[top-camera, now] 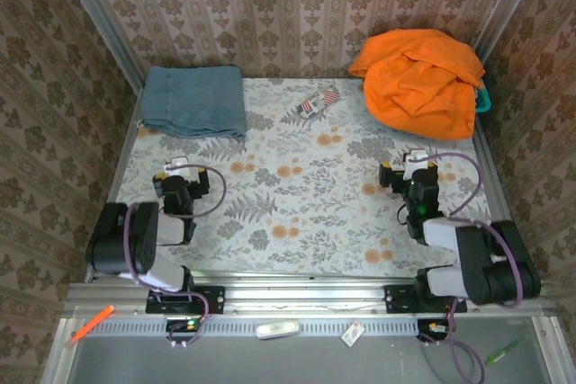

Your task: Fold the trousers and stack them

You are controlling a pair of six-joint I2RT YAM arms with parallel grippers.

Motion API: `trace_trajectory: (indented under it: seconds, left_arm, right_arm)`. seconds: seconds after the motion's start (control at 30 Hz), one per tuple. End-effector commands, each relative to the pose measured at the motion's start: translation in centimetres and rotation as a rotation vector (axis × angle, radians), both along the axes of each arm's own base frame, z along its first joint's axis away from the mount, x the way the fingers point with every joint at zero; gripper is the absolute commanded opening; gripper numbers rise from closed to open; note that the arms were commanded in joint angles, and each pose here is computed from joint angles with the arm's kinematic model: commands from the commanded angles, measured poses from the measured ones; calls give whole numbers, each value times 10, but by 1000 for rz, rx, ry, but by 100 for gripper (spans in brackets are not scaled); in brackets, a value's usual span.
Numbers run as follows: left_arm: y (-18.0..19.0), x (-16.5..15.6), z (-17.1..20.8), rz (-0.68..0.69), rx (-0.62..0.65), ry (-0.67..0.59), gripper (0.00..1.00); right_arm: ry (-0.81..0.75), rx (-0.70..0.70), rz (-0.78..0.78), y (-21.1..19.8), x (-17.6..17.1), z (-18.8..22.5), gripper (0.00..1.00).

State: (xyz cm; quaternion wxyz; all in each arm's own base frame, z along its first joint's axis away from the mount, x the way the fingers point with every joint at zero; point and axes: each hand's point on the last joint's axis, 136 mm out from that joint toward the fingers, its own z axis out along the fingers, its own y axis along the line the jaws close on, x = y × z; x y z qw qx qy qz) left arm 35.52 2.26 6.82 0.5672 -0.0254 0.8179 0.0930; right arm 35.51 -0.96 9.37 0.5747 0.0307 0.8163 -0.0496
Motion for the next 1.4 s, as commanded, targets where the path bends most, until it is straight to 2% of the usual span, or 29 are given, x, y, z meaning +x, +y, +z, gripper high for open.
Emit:
trace_trajectory:
  seconds: [0.0, 0.07, 0.13, 1.37]
  left_arm:
    - [-6, 20, 35, -50, -31, -132, 100]
    - [-8, 32, 34, -71, -13, -105, 100]
    - [-7, 38, 30, -58, -31, -47, 100]
    - [-15, 44, 30, -91, 8, -35, 100]
  right_arm:
    - [-103, 39, -9, -2, 25, 13, 100]
    - [-95, 36, -18, -3, 34, 12, 100]
    - [-9, 44, -57, -10, 42, 6, 100]
    - [-5, 29, -31, -5, 43, 5, 100]
